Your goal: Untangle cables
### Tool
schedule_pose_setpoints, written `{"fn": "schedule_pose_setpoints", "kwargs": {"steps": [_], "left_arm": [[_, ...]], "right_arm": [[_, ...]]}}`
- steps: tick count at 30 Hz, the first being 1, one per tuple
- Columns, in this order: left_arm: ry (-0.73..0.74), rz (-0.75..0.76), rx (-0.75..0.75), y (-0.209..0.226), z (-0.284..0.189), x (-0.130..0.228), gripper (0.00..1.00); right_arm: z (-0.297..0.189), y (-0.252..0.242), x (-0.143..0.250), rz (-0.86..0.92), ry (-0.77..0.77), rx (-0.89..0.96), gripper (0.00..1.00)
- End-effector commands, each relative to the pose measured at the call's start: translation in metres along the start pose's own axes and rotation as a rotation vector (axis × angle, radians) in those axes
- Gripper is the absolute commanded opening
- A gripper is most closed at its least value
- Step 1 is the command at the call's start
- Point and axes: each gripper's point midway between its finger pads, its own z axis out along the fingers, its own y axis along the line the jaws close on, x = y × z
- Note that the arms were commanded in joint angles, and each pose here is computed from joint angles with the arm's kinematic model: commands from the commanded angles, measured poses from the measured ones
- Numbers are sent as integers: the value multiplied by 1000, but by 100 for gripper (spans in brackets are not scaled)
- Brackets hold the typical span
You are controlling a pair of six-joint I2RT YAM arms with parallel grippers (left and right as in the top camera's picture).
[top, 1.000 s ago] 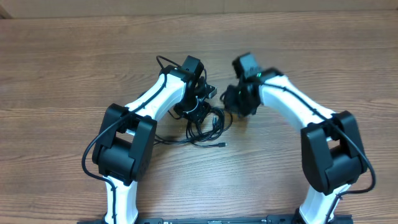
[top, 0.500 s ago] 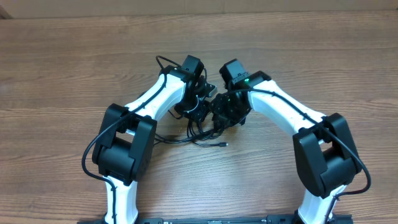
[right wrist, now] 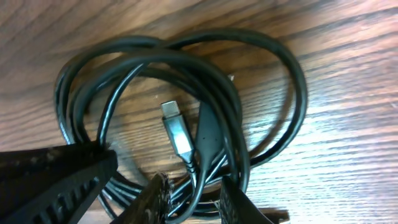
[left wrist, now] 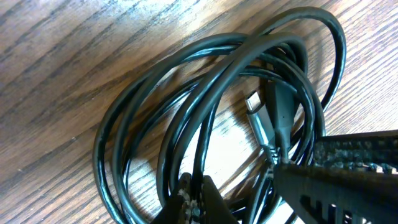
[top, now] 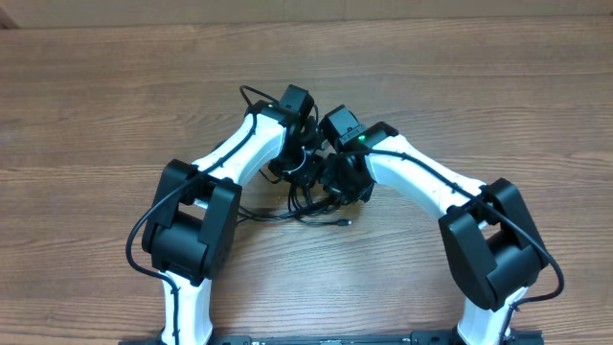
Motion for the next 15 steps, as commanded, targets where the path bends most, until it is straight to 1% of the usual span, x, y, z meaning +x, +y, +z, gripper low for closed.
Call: {"fn": "schedule_pose_setpoints", "kwargs": {"steps": [1, 10, 15], "left_arm": [[13, -17, 27, -5, 6, 2, 4], [15, -17, 27, -6, 6, 3, 4], [16, -18, 27, -6, 6, 3, 4]], "right_arm": [[1, -4, -4, 47, -70, 48, 26], [11, -7, -4, 69, -62, 69, 26], [26, -7, 2, 92, -16, 69, 27]]}}
